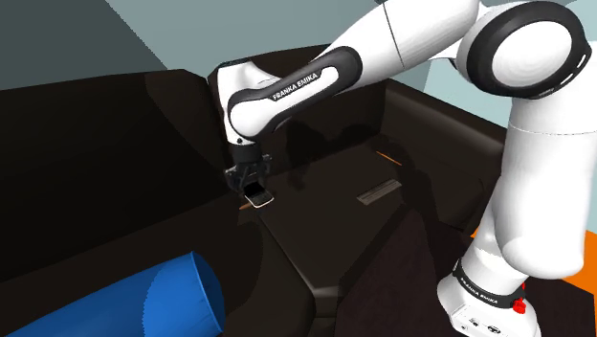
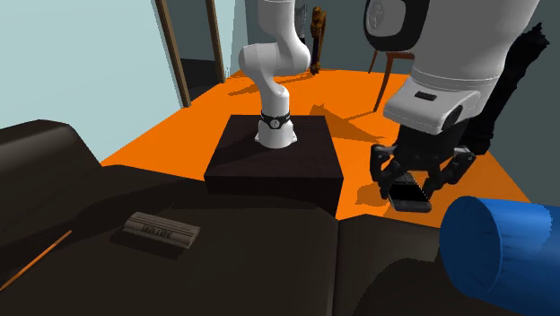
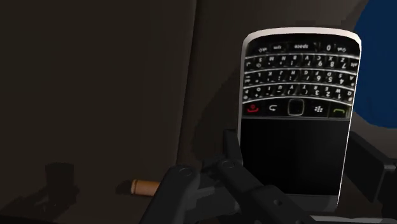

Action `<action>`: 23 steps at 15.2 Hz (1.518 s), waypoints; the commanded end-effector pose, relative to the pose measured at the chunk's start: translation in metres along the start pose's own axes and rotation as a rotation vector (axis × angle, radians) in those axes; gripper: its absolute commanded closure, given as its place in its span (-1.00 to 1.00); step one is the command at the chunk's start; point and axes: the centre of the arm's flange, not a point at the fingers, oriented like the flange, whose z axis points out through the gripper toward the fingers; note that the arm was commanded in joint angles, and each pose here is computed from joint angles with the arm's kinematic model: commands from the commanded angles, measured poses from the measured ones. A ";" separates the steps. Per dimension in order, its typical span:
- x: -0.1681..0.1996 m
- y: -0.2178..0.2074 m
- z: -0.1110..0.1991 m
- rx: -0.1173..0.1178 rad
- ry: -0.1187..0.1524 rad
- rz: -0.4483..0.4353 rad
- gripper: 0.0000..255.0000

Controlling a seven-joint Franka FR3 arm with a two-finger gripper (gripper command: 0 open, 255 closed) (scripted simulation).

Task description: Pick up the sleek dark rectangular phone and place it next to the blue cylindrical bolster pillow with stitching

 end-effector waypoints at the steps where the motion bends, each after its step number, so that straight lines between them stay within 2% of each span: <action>1: -0.018 -0.021 -0.001 0.000 0.000 0.001 1.00; 14: -0.138 -0.155 0.010 0.000 0.000 0.001 1.00; 23: -0.137 -0.152 0.058 0.000 0.000 0.001 1.00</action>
